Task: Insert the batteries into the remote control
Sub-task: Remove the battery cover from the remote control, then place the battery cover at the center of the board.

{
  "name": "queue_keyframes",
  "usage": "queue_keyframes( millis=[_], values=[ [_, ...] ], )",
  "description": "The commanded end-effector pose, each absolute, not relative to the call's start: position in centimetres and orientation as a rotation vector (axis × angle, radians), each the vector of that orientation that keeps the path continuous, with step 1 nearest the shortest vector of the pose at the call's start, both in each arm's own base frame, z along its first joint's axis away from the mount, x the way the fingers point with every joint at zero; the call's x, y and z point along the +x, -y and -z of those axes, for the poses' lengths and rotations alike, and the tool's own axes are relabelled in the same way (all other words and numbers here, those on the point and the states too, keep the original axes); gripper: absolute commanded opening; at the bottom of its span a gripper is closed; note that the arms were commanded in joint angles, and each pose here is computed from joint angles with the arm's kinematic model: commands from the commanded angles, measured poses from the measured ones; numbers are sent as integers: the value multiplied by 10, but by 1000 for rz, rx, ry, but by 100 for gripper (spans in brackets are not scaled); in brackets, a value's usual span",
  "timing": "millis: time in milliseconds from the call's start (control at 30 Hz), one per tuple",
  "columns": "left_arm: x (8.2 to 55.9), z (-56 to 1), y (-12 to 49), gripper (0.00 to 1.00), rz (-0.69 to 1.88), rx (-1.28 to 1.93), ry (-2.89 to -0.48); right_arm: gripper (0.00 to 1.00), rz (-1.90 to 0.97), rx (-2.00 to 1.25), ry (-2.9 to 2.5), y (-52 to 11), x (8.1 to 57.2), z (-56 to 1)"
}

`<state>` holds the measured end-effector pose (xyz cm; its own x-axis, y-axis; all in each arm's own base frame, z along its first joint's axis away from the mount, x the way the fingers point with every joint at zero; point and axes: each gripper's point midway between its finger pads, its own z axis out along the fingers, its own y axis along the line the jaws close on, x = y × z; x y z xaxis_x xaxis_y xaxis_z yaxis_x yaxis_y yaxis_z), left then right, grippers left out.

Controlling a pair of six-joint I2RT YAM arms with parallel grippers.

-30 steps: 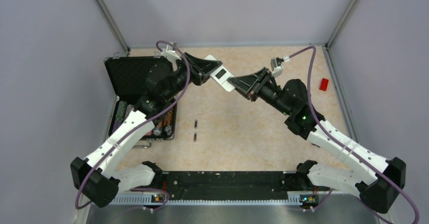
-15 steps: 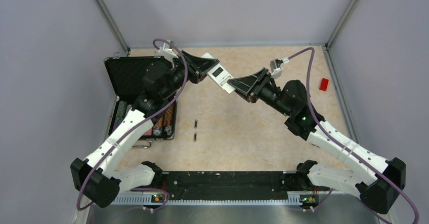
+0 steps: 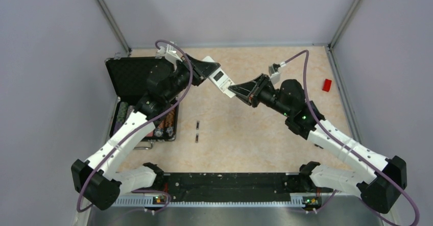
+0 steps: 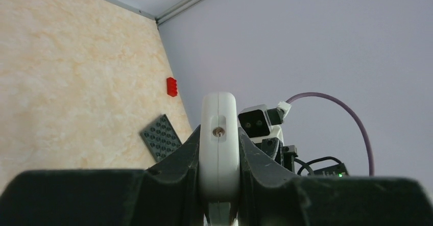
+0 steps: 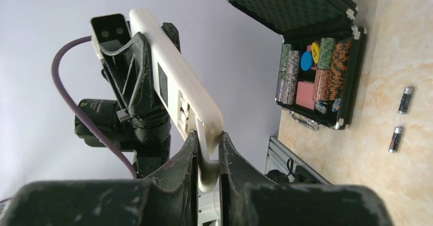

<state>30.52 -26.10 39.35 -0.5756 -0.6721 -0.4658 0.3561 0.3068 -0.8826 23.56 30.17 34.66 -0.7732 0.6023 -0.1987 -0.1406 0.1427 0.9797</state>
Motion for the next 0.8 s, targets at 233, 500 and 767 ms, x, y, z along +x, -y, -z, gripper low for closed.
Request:
queue_keyframes(
  millis=[233,500,767],
  values=[
    [318,-340,223,0,1003,-197,-1709,2,-1656,418,-1928,-291,228,-329],
    [321,-311,196,0,807,-227,-1758,4,-1430,412,-2090,-272,240,-266],
    [310,-313,182,0,775,-223,-1735,20,-914,241,-2462,-246,257,-134]
  ],
)
